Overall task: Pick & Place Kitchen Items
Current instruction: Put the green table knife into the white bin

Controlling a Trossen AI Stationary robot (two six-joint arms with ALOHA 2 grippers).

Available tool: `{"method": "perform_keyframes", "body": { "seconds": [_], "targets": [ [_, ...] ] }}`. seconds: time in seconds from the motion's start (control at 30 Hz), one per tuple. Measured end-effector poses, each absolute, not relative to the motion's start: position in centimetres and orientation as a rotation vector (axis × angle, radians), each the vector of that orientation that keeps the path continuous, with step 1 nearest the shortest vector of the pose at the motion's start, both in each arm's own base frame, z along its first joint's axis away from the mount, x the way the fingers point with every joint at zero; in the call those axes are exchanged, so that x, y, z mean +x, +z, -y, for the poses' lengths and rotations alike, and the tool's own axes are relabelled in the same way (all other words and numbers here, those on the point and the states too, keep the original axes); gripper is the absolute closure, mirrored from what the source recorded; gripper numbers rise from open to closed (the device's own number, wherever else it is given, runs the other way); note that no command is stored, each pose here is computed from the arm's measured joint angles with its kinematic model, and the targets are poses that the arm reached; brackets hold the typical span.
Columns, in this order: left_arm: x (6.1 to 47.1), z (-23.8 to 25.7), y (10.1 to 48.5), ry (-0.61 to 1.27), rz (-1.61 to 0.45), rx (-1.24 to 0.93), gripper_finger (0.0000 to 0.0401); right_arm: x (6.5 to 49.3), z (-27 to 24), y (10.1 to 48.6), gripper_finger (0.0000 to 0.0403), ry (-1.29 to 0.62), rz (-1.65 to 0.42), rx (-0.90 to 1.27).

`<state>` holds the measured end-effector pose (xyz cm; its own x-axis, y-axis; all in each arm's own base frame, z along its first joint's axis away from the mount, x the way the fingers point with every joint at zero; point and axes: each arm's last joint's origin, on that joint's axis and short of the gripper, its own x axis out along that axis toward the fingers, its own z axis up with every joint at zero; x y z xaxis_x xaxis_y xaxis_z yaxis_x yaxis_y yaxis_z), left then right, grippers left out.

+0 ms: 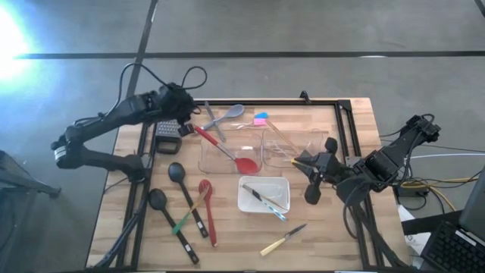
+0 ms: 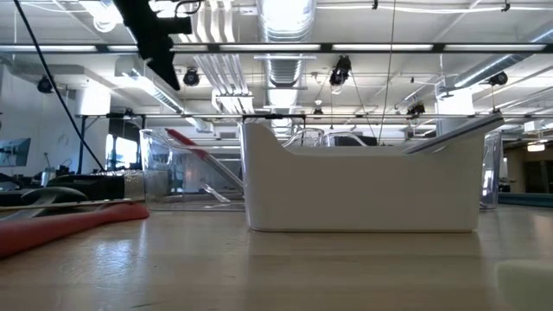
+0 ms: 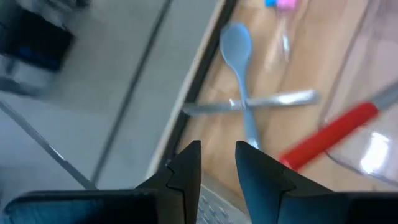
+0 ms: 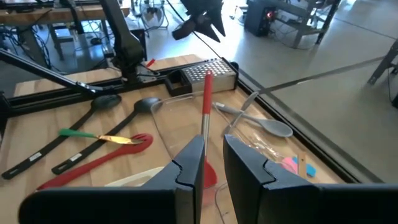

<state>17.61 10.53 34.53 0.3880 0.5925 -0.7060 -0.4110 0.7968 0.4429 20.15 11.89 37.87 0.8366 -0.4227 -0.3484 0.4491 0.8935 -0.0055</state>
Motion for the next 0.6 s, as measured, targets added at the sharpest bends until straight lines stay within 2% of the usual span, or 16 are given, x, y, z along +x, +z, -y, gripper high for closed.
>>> {"method": "perform_keyframes", "body": {
  "seconds": [0.13, 0.27, 0.6],
  "targets": [
    [17.1, -9.9, 33.6, 0.579, -1.039, 0.072, 0.0298, 20.1, -11.9, 37.8, 0.0351, -0.463, -0.354, 0.074],
    [16.2, -8.3, 33.7, 0.534, -0.995, -0.058, 0.03, 20.1, -11.9, 37.8, 0.0351, -0.462, -0.355, 0.073],
    [14.7, -0.7, 33.9, 0.449, -0.854, -0.262, 0.0312, 19.9, -11.7, 37.5, 0.0351, -0.472, -0.393, 0.02]
  ]
}}
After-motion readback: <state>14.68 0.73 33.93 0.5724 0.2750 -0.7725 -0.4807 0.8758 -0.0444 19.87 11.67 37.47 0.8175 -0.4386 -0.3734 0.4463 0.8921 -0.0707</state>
